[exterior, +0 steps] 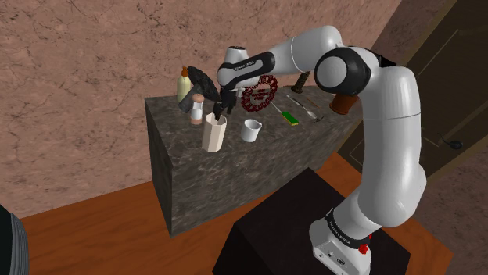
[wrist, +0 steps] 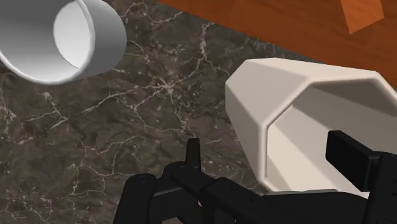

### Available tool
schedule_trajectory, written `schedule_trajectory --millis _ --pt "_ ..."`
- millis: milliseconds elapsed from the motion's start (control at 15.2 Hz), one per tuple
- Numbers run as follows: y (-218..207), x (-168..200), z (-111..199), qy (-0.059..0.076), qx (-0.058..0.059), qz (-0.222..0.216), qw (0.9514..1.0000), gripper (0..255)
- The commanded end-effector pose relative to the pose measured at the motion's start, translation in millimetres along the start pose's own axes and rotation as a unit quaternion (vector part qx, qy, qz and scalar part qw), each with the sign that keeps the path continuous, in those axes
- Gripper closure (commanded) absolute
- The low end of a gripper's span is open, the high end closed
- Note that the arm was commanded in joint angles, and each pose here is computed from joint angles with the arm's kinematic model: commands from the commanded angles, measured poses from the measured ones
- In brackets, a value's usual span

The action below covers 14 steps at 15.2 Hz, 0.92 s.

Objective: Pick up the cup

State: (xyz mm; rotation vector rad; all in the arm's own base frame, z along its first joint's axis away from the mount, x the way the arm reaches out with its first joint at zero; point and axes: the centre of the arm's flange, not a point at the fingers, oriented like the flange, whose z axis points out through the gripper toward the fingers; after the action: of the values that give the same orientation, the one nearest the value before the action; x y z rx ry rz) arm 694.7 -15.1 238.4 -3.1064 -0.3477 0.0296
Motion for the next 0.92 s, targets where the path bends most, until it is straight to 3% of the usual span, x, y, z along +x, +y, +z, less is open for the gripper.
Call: schedule_trajectory --millis 0,330,396,858 --pt "0 2 11 0.0 0.0 0.0 1.0 0" --pt "1 2 30 0.0 0.0 0.0 1.0 0" --pt "1 2 30 0.0 0.0 0.0 1.0 255" --pt "0 2 30 0.0 0.0 0.0 1.0 255"
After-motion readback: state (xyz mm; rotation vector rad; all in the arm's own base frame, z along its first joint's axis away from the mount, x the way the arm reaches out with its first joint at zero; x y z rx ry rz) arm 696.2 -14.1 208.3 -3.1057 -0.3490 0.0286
